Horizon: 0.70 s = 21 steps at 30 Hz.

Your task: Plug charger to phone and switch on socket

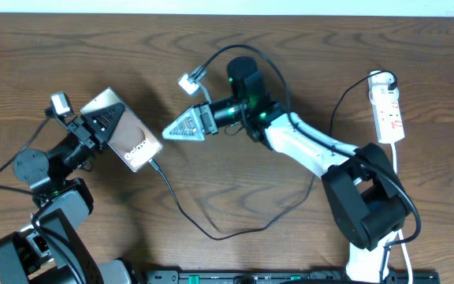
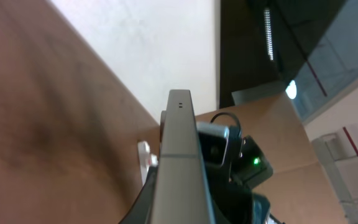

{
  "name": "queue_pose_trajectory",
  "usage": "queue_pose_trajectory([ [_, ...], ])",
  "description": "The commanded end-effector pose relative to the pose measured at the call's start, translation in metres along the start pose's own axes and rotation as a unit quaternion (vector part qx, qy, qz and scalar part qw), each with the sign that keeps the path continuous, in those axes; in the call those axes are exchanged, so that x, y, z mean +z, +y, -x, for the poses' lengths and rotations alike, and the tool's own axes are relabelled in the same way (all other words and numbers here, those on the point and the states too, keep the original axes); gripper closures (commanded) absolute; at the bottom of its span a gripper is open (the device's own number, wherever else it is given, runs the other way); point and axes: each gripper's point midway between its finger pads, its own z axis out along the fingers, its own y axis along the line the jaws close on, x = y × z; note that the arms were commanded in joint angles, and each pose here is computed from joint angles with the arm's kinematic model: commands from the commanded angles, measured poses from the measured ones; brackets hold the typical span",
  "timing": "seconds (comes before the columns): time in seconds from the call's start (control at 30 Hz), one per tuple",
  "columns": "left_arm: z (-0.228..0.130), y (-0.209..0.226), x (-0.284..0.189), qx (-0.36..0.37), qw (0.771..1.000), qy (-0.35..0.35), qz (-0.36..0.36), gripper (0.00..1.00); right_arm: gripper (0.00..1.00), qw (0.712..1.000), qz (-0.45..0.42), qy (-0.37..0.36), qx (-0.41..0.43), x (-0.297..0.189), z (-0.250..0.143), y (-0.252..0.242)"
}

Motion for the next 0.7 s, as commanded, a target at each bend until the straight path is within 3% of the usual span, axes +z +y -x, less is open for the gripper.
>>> queue_pose_trajectory([
  [0.0, -0.015, 0.006, -0.001, 0.028, 0.999, 0.042, 0.005, 0.92, 0.01, 0.997, -0.061, -0.050, 0.009, -0.023, 0.020, -0.022],
  [0.07, -0.021, 0.015, -0.001, 0.012, 0.998, 0.055, 0.013, 0.92, 0.01, 0.980, -0.163, -0.085, 0.082, -0.052, 0.016, -0.071],
  [0.2, -0.027, 0.017, -0.002, 0.016, 0.997, 0.073, 0.011, 0.93, 0.01, 0.962, -0.230, -0.086, 0.115, -0.082, 0.002, -0.102],
  [0.43, -0.030, 0.016, -0.002, 0.030, 0.996, 0.080, 0.008, 0.93, 0.01, 0.925, -0.333, -0.112, 0.143, -0.129, -0.004, -0.120],
  [0.67, -0.031, 0.031, -0.003, 0.025, 0.997, 0.073, 0.023, 0.93, 0.01, 0.865, -0.462, -0.132, 0.146, -0.180, -0.013, -0.095],
])
